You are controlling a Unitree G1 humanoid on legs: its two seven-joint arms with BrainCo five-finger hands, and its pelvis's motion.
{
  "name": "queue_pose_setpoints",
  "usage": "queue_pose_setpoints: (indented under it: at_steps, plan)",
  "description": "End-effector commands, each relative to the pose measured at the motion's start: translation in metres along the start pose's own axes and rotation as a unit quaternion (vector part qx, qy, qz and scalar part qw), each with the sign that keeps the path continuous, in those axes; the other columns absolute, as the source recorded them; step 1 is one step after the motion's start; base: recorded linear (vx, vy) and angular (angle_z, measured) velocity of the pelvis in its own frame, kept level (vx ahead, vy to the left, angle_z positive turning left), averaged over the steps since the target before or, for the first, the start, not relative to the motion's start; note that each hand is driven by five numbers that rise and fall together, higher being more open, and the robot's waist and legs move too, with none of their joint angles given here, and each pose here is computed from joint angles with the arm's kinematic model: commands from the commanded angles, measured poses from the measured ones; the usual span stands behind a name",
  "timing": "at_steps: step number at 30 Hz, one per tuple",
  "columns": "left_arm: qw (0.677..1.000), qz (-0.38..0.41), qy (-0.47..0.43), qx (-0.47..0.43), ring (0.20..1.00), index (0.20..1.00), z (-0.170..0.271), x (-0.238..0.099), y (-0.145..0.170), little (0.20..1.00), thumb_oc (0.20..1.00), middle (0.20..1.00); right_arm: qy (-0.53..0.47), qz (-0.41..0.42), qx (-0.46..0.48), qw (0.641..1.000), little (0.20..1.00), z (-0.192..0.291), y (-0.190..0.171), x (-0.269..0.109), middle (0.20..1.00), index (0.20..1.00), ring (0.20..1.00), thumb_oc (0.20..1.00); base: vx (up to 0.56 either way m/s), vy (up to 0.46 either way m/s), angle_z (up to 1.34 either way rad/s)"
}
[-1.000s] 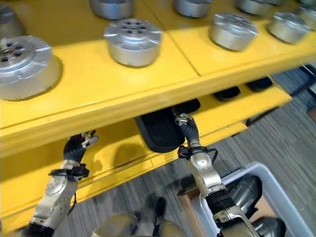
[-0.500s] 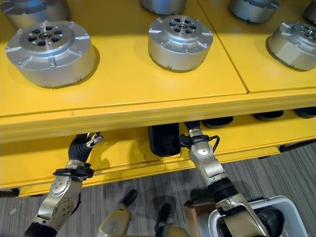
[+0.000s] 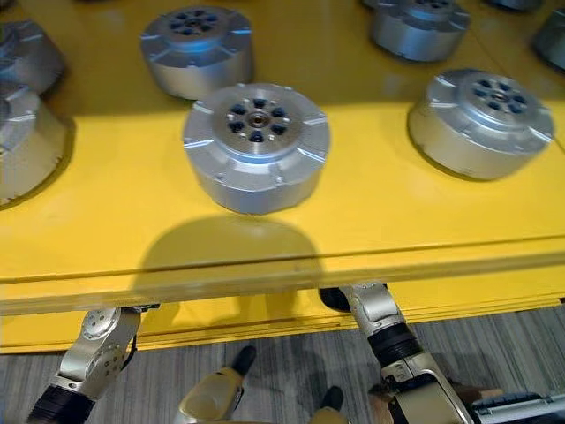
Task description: Move parts from the plastic box to the shelf.
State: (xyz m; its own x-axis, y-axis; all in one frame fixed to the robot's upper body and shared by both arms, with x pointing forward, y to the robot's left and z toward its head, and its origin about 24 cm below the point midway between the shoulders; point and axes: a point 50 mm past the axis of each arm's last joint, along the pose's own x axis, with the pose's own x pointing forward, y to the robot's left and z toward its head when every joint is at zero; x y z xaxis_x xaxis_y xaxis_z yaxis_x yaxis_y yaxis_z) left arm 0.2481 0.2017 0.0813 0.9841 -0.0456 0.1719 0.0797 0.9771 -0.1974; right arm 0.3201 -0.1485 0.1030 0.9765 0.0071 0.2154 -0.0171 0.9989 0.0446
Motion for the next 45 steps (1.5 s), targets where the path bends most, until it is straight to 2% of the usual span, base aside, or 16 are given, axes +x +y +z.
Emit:
queue_pose_setpoints:
  at_steps: [1, 6, 7, 8, 9, 19, 25, 30, 35, 39, 45]
  plan:
    - [0.999, -0.018, -0.039, -0.001, 1.0, 1.0, 0.015, -0.007, -0.004, 1.0, 1.0, 1.0, -0.066, -0.006, 0.001, 0.998, 0.2, 0.024, -0.004, 0.002, 0.2, 0.2, 0.2, 0.2, 0.04, 0.026, -0.09]
    - [0.999, -0.005, -0.034, -0.002, 1.0, 1.0, 0.013, -0.011, -0.001, 1.0, 1.0, 1.0, -0.083, 0.006, 0.019, 0.996, 0.2, 0.031, 0.0, -0.001, 0.2, 0.2, 0.2, 0.2, 0.03, 0.006, -0.14]
    - [0.999, -0.003, -0.032, -0.003, 1.0, 1.0, 0.012, -0.012, -0.001, 1.0, 1.0, 1.0, -0.083, 0.009, 0.021, 0.996, 0.401, 0.031, 0.001, -0.003, 0.401, 0.401, 0.401, 0.401, 0.02, -0.004, -0.3]
    - [0.999, -0.003, -0.032, -0.003, 1.0, 1.0, 0.012, -0.012, -0.001, 1.0, 1.0, 1.0, -0.083, 0.009, 0.021, 0.996, 0.529, 0.031, 0.001, -0.003, 0.529, 0.529, 0.529, 0.529, 0.01, 0.001, -0.33]
    - [1.0, 0.0, -0.031, -0.002, 1.0, 1.0, 0.011, -0.013, 0.0, 1.0, 1.0, 1.0, -0.081, 0.011, 0.02, 0.996, 1.0, 0.03, 0.002, -0.004, 1.0, 1.0, 1.0, 1.0, 0.02, -0.005, -0.36]
    - [1.0, 0.02, -0.019, 0.002, 1.0, 1.0, 0.005, -0.025, 0.008, 1.0, 1.0, 1.0, -0.085, 0.015, 0.003, 0.996, 1.0, 0.028, -0.011, -0.025, 1.0, 1.0, 1.0, 1.0, 0.01, -0.018, -0.11]
    - [0.999, 0.015, -0.029, 0.009, 1.0, 1.0, 0.008, -0.02, 0.005, 1.0, 1.0, 1.0, -0.116, 0.011, -0.021, 0.993, 1.0, 0.039, -0.015, -0.027, 1.0, 1.0, 1.0, 1.0, -0.08, 0.0, -0.03]
    - [0.996, -0.009, -0.083, 0.009, 1.0, 1.0, 0.023, 0.002, -0.014, 1.0, 1.0, 1.0, -0.212, -0.003, -0.066, 0.975, 1.0, 0.076, -0.01, -0.02, 1.0, 1.0, 1.0, 1.0, -0.3, 0.017, 0.16]
    - [0.993, 0.001, -0.117, -0.007, 1.0, 1.0, 0.031, 0.012, -0.025, 1.0, 1.0, 1.0, -0.275, -0.035, -0.091, 0.956, 1.0, 0.102, -0.001, -0.009, 1.0, 1.0, 1.0, 1.0, -0.15, 0.025, 0.1]
    - [0.991, 0.0, -0.131, -0.011, 1.0, 1.0, 0.036, 0.02, -0.034, 1.0, 1.0, 1.0, -0.291, -0.046, -0.085, 0.952, 1.0, 0.109, 0.006, -0.004, 1.0, 1.0, 1.0, 1.0, -0.1, -0.001, -0.24]
    - [0.985, -0.004, -0.172, -0.014, 1.0, 1.0, 0.05, 0.031, -0.05, 1.0, 1.0, 1.0, -0.326, -0.089, -0.163, 0.927, 1.0, 0.119, 0.0, -0.005, 1.0, 1.0, 1.0, 1.0, -0.06, -0.01, 0.07]
